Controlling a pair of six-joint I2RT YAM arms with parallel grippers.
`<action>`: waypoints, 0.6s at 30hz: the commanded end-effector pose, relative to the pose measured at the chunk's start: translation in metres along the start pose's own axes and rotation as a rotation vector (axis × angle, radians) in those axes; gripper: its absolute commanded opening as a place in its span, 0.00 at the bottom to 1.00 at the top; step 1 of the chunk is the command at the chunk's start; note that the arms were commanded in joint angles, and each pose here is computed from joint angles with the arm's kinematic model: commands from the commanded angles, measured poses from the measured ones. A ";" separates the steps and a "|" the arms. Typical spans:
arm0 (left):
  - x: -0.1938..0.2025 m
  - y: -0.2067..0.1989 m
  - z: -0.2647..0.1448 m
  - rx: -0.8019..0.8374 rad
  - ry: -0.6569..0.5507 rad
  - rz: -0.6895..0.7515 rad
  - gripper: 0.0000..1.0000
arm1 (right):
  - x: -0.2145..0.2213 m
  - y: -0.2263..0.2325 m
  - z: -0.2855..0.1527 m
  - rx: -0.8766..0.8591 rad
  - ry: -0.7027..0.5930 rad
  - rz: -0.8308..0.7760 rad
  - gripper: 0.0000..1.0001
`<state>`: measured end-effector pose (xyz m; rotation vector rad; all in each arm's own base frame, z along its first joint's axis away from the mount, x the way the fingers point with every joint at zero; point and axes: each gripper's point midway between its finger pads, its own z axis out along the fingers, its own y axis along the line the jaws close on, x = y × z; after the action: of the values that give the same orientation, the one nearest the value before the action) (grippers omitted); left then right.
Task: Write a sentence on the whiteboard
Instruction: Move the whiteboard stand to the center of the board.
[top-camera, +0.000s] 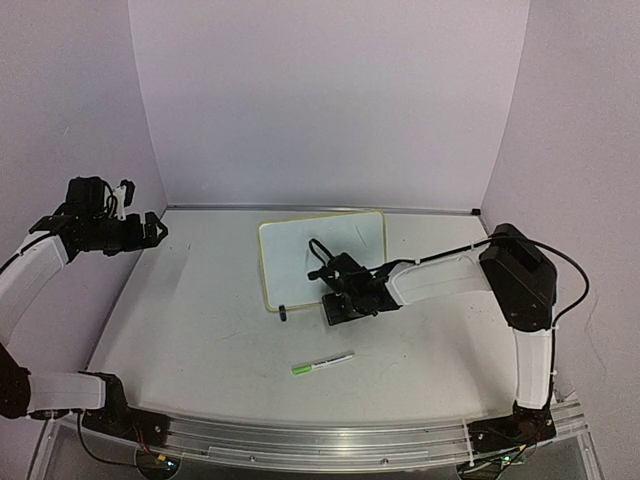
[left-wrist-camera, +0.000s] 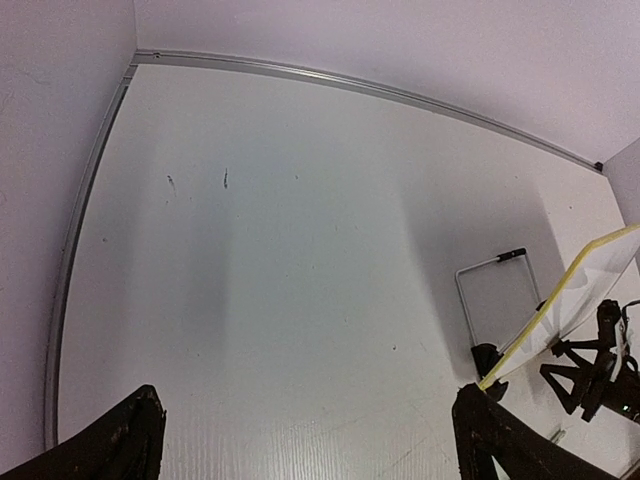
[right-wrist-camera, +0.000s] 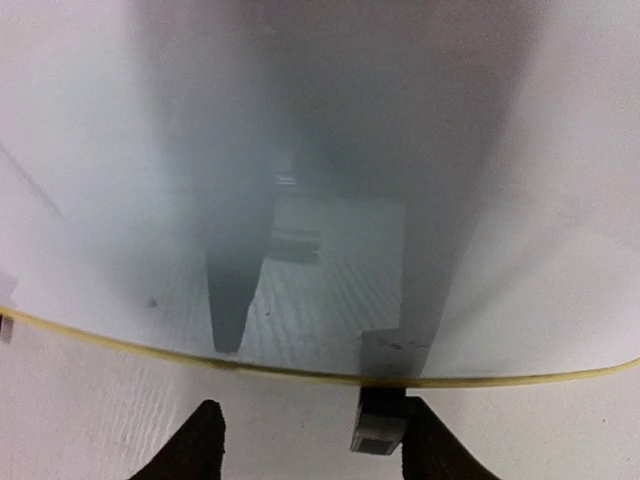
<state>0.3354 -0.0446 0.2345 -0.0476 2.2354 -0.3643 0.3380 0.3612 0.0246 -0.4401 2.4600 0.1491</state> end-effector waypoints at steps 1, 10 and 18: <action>-0.006 -0.006 0.002 0.039 -0.023 0.015 1.00 | -0.034 0.011 -0.062 -0.132 -0.092 0.017 0.78; -0.005 -0.009 0.004 0.058 -0.014 0.013 0.99 | -0.045 -0.022 -0.101 -0.354 -0.134 0.022 0.98; -0.005 -0.010 0.002 0.063 -0.022 0.021 0.99 | -0.074 -0.071 -0.100 -0.520 -0.249 0.055 0.98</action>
<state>0.3355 -0.0525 0.2320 -0.0229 2.2443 -0.4181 0.3520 0.2867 0.1223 -0.4294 2.3139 0.6601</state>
